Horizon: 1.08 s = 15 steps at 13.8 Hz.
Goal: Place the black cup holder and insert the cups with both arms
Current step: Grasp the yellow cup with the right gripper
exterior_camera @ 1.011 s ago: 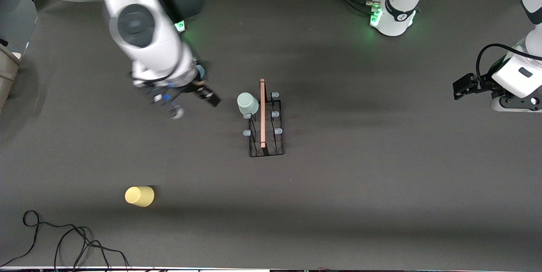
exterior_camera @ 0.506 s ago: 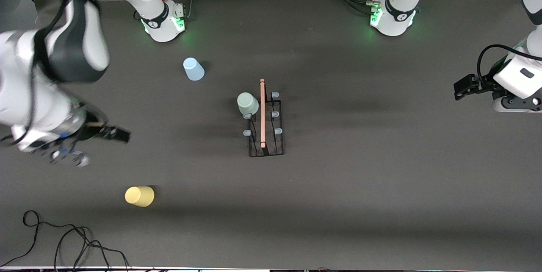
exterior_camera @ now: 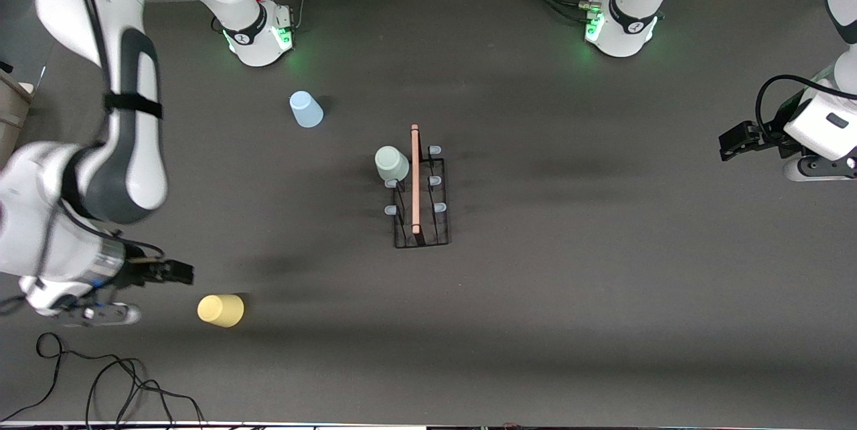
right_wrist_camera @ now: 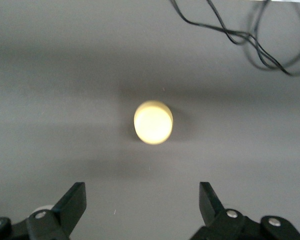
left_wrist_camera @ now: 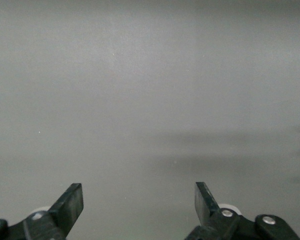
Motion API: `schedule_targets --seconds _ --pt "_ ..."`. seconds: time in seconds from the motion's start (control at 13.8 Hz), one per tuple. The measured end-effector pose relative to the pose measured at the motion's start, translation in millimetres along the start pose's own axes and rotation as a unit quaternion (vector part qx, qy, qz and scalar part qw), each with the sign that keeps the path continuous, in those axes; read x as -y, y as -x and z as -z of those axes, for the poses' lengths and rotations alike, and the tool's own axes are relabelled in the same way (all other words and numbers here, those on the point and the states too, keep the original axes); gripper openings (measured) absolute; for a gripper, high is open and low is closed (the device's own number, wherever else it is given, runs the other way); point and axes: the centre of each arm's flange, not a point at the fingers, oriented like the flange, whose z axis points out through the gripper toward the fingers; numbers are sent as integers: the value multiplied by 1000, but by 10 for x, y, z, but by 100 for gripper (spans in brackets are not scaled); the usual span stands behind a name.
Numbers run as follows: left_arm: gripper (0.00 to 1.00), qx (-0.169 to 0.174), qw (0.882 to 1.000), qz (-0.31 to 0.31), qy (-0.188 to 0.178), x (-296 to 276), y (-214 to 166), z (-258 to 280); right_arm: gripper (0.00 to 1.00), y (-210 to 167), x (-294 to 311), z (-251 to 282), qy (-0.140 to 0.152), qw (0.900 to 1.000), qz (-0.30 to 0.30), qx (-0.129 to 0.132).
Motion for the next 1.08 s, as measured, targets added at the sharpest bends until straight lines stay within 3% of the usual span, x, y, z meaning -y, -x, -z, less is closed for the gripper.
schedule_targets --seconds 0.29,0.72,0.94,1.08 --pt "100 14 1000 1 -1 1 31 -17 100 -103 23 -918 -4 998 62 -11" --pt "100 10 1000 2 5 -8 27 18 100 -82 -196 -1511 2 998 57 -9" --pt "100 8 1000 2 7 -10 24 39 86 -96 -138 -1521 -2 998 60 -12" --pt "100 8 1000 2 7 -10 24 39 66 -129 -110 -1468 -3 998 62 -17"
